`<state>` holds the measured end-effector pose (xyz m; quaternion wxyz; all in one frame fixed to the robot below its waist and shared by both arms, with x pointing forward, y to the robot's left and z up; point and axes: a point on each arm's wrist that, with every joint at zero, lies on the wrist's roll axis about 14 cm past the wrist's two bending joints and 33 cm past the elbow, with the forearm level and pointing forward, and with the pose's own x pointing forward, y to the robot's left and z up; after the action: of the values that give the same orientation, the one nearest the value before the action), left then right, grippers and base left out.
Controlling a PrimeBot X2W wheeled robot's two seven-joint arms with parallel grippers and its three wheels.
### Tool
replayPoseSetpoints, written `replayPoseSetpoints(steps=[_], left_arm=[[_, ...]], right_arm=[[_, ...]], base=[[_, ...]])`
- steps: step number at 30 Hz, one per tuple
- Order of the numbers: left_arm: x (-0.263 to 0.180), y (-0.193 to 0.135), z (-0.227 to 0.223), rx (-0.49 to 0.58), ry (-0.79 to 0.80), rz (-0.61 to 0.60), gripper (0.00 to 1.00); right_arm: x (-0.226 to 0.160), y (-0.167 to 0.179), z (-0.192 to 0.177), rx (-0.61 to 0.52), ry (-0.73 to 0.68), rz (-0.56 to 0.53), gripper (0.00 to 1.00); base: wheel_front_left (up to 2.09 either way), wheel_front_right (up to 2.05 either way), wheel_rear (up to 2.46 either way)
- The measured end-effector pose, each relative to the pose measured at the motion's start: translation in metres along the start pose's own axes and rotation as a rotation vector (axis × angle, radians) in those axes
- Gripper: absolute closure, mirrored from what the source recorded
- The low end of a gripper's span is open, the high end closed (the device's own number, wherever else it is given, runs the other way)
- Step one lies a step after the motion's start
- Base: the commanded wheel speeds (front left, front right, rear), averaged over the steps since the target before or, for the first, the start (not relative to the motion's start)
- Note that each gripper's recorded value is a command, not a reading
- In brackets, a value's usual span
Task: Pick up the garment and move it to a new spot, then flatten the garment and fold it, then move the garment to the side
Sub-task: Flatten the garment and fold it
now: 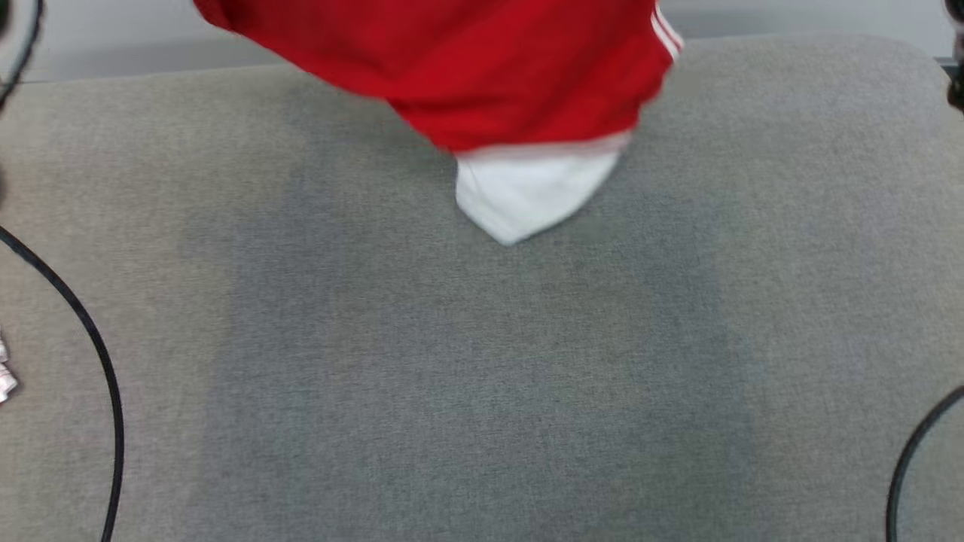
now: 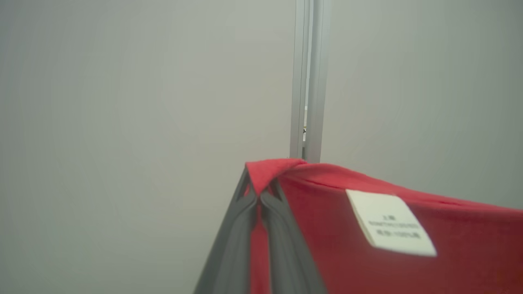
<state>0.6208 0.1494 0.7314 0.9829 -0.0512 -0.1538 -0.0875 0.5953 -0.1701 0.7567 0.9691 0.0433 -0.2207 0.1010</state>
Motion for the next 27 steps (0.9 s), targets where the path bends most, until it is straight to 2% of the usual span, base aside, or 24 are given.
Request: replayPoseSetpoints(steps=[6,9,14,15,18,21,22,27], left_arm=[[0.031,0.006,0.026,0.042,-0.118,0.028,1.0],[0.04,0.003,0.024,0.054,-0.126,0.015,1.0],[0.038,-0.004,-0.032,0.035,-0.009,-0.025,1.0],[0.031,-0.005,-0.06,0.025,0.044,-0.04,1.0],[0.01,-0.001,-0.114,-0.007,0.147,-0.033,1.0],[-0.018,0.007,-0.155,-0.082,0.227,-0.001,1.0],[-0.028,0.004,-0.165,-0.075,0.25,-0.017,1.0],[-0.079,-0.002,-0.196,-0.151,0.301,0.013,1.0]], right_arm=[[0.023,0.002,0.014,0.029,-0.055,-0.018,1.0],[0.03,0.001,0.005,0.025,-0.034,-0.024,1.0],[0.028,0.002,-0.042,0.022,0.059,-0.017,1.0],[0.02,-0.001,-0.07,0.034,0.11,-0.023,1.0],[0.007,0.002,-0.105,0.072,0.155,-0.011,1.0],[-0.019,0.009,-0.14,0.133,0.209,0.0,1.0],[-0.029,0.007,-0.147,0.153,0.223,-0.008,1.0],[-0.09,0.002,-0.177,0.242,0.287,-0.05,1.0]], base=[[0.0,0.0,0.0],[0.0,0.0,0.0],[0.0,0.0,0.0],[0.0,0.0,0.0],[0.0,0.0,0.0],[0.0,0.0,0.0],[0.0,0.0,0.0],[0.0,0.0,0.0]])
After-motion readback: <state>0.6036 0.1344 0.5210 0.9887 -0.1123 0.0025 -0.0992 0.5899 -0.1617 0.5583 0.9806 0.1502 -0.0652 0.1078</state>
